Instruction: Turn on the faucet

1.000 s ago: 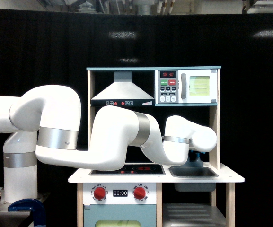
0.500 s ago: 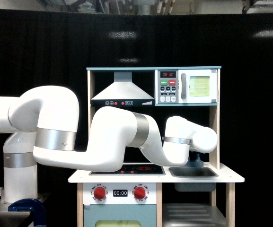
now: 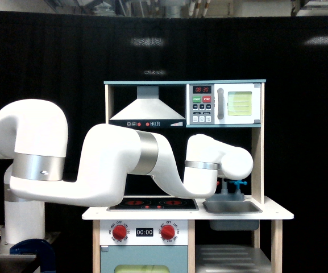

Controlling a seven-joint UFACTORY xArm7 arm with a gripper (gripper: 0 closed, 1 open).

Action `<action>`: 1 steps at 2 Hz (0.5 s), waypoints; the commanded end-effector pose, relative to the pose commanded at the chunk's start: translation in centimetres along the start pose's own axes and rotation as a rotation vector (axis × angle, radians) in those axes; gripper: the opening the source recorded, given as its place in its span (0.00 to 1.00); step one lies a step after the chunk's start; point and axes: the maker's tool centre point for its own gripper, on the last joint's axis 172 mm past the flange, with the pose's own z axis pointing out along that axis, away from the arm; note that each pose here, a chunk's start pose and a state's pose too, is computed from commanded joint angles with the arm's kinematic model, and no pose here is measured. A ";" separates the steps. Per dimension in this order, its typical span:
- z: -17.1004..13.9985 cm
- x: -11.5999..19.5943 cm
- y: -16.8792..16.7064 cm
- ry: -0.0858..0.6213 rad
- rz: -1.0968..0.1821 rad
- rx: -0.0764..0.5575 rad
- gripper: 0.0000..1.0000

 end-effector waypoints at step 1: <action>-4.9 0.4 -6.4 0.000 0.000 0.000 1.00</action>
